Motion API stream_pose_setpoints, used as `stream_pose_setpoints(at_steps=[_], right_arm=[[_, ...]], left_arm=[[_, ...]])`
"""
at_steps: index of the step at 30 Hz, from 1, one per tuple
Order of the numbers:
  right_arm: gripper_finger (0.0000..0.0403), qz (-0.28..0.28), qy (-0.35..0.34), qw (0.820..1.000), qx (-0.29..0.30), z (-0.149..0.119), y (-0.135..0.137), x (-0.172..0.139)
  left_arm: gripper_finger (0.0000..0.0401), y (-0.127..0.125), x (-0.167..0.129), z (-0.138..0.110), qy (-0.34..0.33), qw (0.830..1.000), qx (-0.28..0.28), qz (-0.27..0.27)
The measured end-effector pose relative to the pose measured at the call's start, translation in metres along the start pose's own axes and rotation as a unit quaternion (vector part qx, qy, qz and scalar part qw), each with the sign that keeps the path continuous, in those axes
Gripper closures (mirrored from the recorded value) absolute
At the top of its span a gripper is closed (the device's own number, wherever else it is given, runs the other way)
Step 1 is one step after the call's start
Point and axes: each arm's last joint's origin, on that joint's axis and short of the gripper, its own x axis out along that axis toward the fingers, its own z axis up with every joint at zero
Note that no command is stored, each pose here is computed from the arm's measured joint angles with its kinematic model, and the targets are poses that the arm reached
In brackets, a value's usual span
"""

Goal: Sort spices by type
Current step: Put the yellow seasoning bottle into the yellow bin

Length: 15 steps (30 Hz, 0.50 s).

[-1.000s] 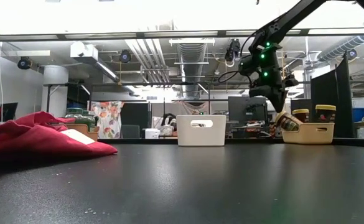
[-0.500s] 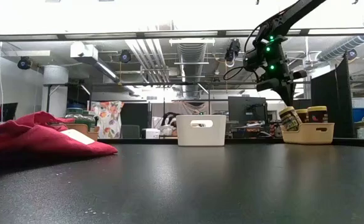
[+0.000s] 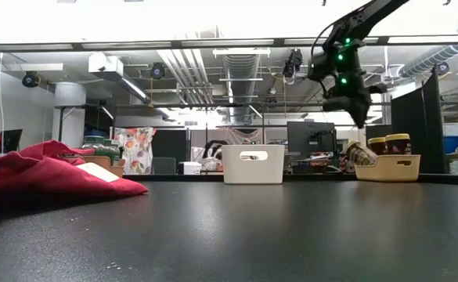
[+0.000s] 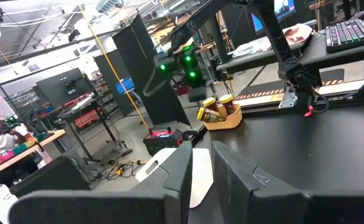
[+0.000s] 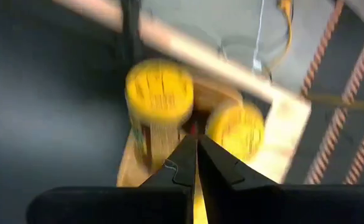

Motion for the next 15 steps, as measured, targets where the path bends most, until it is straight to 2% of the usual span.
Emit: stream_pose_setpoints(at_steps=[3, 6, 15], right_arm=[[0.0394, 0.008, -0.063, 0.998, 0.011, 0.010, -0.001, -0.005], [0.0394, 0.014, -0.088, 0.996, 0.010, 0.019, 0.003, -0.001], [0.0394, 0.018, -0.035, 0.999, -0.018, 0.034, 0.021, 0.040]], left_arm=[[0.0357, 0.000, 0.000, 0.000, 0.000, 1.000, 0.000, 0.000], [0.0357, 0.000, 0.000, 0.000, 0.000, 1.000, 0.000, 0.000], [0.0357, 0.000, 0.000, 0.000, 0.000, 1.000, 0.001, 0.000]])
